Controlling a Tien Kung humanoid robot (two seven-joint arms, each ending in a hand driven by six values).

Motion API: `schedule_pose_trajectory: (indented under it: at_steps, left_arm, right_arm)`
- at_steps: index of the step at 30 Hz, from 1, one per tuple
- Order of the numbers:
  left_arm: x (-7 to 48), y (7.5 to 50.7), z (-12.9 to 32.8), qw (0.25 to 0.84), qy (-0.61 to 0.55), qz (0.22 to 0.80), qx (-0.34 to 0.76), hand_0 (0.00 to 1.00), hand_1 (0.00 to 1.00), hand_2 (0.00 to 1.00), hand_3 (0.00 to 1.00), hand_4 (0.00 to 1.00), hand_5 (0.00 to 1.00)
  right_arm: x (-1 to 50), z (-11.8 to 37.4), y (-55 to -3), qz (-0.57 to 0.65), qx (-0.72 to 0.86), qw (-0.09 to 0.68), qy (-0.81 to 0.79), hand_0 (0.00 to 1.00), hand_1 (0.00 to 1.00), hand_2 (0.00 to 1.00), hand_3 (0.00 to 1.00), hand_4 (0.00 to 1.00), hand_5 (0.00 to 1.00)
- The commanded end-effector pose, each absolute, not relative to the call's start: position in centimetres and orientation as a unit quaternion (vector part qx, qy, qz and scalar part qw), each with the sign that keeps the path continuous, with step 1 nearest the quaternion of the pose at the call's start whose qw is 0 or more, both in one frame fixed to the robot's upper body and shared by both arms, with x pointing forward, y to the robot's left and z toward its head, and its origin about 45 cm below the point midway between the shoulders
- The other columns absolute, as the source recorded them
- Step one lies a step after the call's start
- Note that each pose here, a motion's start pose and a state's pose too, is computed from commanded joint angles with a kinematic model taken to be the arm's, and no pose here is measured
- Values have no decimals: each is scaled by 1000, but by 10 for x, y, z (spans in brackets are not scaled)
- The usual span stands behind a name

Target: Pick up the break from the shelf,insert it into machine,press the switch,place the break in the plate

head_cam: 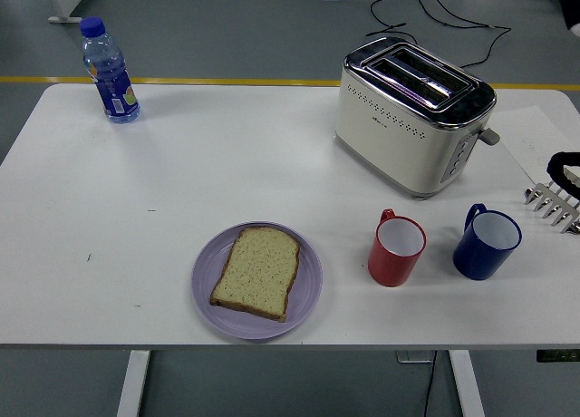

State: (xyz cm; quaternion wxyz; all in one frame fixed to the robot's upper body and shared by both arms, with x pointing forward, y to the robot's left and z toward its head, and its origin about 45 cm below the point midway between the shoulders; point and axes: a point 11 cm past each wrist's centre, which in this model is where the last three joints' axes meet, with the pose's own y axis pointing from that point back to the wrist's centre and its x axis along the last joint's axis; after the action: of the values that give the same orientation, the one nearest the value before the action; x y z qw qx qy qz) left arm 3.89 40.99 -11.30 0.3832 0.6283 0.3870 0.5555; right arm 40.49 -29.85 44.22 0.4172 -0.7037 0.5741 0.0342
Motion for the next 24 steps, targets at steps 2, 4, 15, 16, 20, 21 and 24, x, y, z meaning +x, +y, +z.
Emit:
schedule_pose_trajectory:
  at_steps: [2,4,15,16,20,21,24]
  left_arm:
    - [40,410,-113,384,387,556,627,655,569,584,603,312,996]
    - [41,410,-113,384,386,557,627,655,569,584,603,312,996]
    - [46,408,-113,387,384,557,626,654,568,585,601,307,995]
    - [46,408,-113,388,384,557,626,654,568,585,601,307,995]
    - [45,407,-113,387,386,558,625,653,568,585,601,306,994]
    - [45,407,-113,387,386,558,625,653,568,585,601,306,994]
    - [45,407,-113,388,385,558,625,653,568,585,601,306,994]
  right_arm:
    - [408,428,-327,48,-679,413,605,841,765,799,784,532,199]
    - [409,413,-348,66,-657,406,631,841,765,799,784,532,199]
    - [398,317,-435,163,-529,384,739,826,757,781,749,508,222]
    - [395,311,-440,167,-523,381,744,826,757,781,749,508,222]
    - [385,289,-461,181,-500,367,764,810,747,767,730,501,232]
    - [384,287,-462,182,-498,366,765,810,747,767,730,501,232]
    - [377,272,-474,196,-493,349,772,810,747,767,730,501,232]
